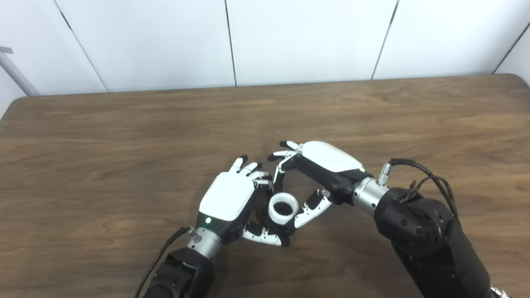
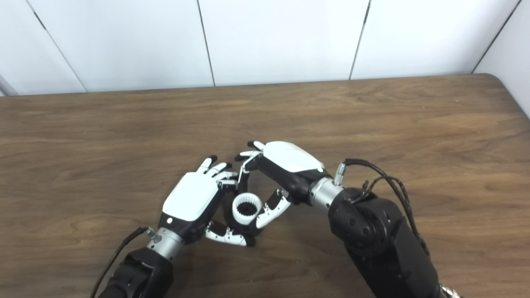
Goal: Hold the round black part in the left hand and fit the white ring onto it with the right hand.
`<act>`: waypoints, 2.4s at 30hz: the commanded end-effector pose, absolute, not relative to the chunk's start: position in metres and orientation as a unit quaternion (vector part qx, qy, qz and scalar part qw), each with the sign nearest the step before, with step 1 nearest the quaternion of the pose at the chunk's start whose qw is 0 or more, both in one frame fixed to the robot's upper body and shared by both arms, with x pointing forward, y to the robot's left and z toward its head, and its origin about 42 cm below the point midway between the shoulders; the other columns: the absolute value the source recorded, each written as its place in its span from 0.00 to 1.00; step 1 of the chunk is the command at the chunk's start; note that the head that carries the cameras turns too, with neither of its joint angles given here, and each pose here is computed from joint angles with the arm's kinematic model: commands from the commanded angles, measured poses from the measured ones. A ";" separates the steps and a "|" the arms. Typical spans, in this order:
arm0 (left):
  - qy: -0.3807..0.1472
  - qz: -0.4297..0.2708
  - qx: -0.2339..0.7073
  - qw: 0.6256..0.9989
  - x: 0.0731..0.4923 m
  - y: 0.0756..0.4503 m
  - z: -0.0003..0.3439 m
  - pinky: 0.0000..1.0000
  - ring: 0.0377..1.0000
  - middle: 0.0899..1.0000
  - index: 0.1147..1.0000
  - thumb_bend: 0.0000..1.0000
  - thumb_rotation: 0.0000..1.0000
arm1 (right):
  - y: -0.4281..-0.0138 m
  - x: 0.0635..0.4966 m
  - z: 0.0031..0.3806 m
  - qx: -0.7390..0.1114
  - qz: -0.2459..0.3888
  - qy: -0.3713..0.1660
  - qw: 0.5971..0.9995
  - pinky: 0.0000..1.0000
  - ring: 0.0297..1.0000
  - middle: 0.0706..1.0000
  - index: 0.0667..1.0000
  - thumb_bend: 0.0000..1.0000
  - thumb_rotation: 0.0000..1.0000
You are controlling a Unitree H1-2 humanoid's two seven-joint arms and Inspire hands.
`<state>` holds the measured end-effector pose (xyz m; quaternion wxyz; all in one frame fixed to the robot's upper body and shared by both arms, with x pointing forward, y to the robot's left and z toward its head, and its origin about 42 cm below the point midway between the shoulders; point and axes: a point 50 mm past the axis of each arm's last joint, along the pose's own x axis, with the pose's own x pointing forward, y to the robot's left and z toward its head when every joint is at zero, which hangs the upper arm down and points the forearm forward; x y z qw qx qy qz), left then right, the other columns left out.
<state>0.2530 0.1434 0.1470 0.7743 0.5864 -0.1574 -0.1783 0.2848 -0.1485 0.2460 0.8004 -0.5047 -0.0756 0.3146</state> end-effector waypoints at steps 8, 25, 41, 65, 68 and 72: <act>-0.182 -0.164 0.586 0.772 0.254 0.142 0.157 1.00 0.90 0.77 0.42 0.52 0.06 | -0.146 0.288 0.255 -0.511 0.298 -0.112 0.798 1.00 1.00 0.87 0.45 0.52 0.13; -0.184 -0.166 0.582 0.775 0.252 0.140 0.159 1.00 0.90 0.77 0.42 0.52 0.06 | -0.147 0.290 0.249 -0.512 0.293 -0.109 0.800 1.00 1.00 0.87 0.45 0.52 0.13; -0.183 -0.164 0.579 0.777 0.254 0.137 0.159 1.00 0.90 0.77 0.42 0.52 0.06 | -0.147 0.290 0.245 -0.509 0.294 -0.110 0.801 1.00 0.99 0.87 0.45 0.52 0.13; -0.183 -0.159 0.582 0.776 0.255 0.136 0.158 1.00 0.90 0.77 0.42 0.53 0.06 | -0.150 0.291 0.244 -0.521 0.293 -0.098 0.795 1.00 0.99 0.88 0.46 0.52 0.15; -0.183 -0.159 0.582 0.776 0.255 0.136 0.158 1.00 0.90 0.77 0.42 0.53 0.06 | -0.150 0.291 0.244 -0.520 0.292 -0.100 0.796 1.00 0.99 0.88 0.58 0.92 0.18; -0.183 -0.158 0.583 0.775 0.255 0.137 0.158 1.00 0.90 0.77 0.42 0.53 0.06 | -0.150 0.291 0.243 -0.521 0.294 -0.101 0.795 1.00 0.99 0.88 0.58 0.97 0.20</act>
